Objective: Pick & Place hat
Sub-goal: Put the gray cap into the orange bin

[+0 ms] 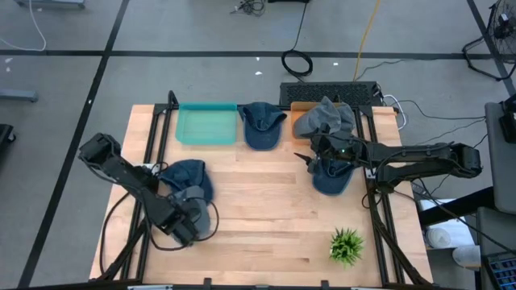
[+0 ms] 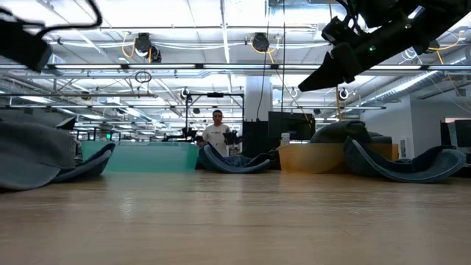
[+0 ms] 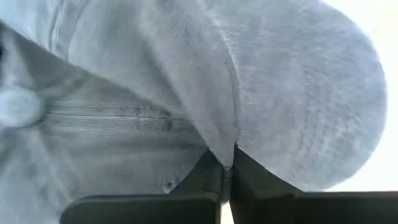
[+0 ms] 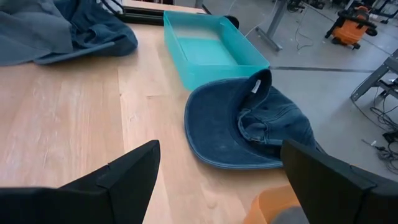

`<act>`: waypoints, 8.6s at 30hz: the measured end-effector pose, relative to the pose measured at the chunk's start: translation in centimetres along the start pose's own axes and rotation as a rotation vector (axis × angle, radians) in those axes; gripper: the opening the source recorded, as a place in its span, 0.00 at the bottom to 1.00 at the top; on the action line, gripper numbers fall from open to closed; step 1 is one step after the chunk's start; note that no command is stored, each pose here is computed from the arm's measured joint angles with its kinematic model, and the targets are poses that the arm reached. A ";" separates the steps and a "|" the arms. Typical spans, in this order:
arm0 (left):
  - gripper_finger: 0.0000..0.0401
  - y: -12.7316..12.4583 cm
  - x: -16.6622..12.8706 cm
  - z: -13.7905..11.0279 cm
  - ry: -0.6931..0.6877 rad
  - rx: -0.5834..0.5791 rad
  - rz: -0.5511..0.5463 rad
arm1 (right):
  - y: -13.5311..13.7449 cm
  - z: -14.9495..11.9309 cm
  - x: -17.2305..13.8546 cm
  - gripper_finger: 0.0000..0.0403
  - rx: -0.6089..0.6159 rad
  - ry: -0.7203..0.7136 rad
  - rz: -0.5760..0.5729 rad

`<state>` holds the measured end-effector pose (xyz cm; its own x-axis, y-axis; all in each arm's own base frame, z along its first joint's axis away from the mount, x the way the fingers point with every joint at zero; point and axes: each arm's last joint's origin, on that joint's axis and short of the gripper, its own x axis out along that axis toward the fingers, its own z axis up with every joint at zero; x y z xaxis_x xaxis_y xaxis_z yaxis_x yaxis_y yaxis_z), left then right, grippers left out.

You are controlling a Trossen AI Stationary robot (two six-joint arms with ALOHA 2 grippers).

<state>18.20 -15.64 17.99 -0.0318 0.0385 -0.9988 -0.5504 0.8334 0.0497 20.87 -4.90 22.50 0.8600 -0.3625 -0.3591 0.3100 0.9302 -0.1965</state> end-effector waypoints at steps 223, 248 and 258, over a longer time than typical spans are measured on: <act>0.78 13.8 -14.2 9.4 -1.254 0.435 -0.043 | -3.3 15.8 -4.8 0.00 -0.767 0.216 -0.476; 0.77 13.9 -13.9 9.4 -1.225 0.450 -0.017 | -7.7 10.0 -0.4 0.00 -0.696 0.276 -0.470; 0.79 13.9 -13.9 9.4 -1.225 0.438 -0.028 | -8.0 5.7 1.0 0.00 -0.646 0.260 -0.445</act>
<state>18.82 0.53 32.55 0.8808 0.3002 -0.3662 -0.2151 0.9426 0.2553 21.53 -12.35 28.95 0.5661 -0.7648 -0.3077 0.2373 0.5086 -0.8276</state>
